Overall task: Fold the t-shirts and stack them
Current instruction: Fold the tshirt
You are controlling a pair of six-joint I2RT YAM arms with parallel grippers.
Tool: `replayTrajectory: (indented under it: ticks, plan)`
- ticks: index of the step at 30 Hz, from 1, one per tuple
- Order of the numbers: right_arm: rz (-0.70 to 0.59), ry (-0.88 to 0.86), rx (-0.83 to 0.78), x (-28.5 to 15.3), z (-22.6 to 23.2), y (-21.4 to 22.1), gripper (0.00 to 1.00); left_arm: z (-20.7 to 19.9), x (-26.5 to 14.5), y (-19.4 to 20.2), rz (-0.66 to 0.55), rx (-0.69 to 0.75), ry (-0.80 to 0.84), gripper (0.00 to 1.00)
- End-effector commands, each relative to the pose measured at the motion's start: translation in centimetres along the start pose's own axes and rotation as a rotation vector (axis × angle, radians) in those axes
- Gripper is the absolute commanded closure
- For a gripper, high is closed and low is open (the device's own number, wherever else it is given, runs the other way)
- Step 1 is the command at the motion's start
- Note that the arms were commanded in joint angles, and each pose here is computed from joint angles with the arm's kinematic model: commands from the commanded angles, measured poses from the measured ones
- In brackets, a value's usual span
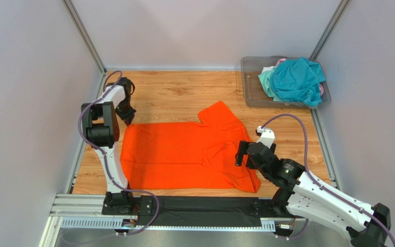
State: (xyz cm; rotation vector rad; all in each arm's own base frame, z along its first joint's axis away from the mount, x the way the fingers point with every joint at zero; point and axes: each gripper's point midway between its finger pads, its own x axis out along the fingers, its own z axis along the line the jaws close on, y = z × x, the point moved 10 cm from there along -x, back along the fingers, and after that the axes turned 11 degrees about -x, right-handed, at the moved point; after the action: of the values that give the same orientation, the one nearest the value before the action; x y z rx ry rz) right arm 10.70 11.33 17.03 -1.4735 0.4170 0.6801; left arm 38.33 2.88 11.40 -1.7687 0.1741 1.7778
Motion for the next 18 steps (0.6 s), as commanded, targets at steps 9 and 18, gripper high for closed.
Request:
replayTrajectory:
  ticks: [9,18]
  plan:
    - [-0.039,0.018,0.001,0.3,-0.1,-0.4,0.0,2.7,-0.9,1.7,0.036,-0.02,-0.015,1.0]
    - [-0.04,0.02,-0.003,0.9,1.9,-3.4,0.0,4.8,-3.7,4.2,-0.028,-0.014,0.258,1.0]
